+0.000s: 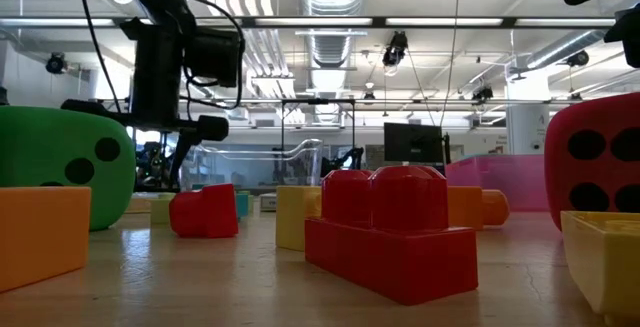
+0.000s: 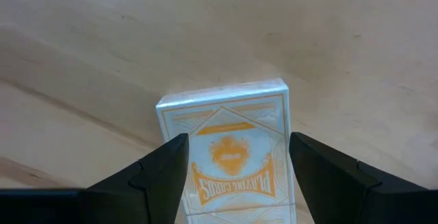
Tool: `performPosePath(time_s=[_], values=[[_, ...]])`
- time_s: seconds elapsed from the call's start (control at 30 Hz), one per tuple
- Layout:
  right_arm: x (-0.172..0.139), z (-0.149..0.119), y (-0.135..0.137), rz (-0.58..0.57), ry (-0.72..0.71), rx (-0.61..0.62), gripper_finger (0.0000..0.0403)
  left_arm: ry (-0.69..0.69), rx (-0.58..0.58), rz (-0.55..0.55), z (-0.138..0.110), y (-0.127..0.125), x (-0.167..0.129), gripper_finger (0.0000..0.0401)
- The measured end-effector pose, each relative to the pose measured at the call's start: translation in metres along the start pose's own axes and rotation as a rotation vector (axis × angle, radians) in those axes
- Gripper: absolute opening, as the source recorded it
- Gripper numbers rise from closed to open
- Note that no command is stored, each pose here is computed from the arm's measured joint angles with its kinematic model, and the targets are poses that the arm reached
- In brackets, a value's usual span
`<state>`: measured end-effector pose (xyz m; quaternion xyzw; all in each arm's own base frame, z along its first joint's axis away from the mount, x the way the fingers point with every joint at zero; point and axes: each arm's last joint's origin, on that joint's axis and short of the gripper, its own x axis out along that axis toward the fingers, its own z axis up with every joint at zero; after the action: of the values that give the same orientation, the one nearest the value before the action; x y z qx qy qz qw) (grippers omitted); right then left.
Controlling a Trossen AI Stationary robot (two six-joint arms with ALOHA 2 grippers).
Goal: Pick & Place Toys
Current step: Put the orange deck of cards box into the transparent bin
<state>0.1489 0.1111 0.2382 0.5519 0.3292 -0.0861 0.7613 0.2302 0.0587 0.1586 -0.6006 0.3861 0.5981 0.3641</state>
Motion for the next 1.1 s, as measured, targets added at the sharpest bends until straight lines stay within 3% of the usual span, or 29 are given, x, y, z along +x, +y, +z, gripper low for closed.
performPosePath(time_s=[0.63, 0.87, 1.1], values=[[0.0, -0.0002, 0.0001, 0.001, 0.008, 0.001, 0.0251, 0.001, -0.077, -0.005, 0.0025, -0.0009, 0.0001, 0.026], [0.0, -0.0003, 0.0001, 0.001, 0.008, -0.002, 0.0251, -0.007, -0.051, 0.042, 0.0026, 0.0037, 0.0002, 0.026], [0.0, -0.0002, 0.0001, 0.001, 0.008, 0.0, 0.0251, 0.008, 0.018, -0.027, 0.0004, -0.0029, 0.0004, 0.026]])
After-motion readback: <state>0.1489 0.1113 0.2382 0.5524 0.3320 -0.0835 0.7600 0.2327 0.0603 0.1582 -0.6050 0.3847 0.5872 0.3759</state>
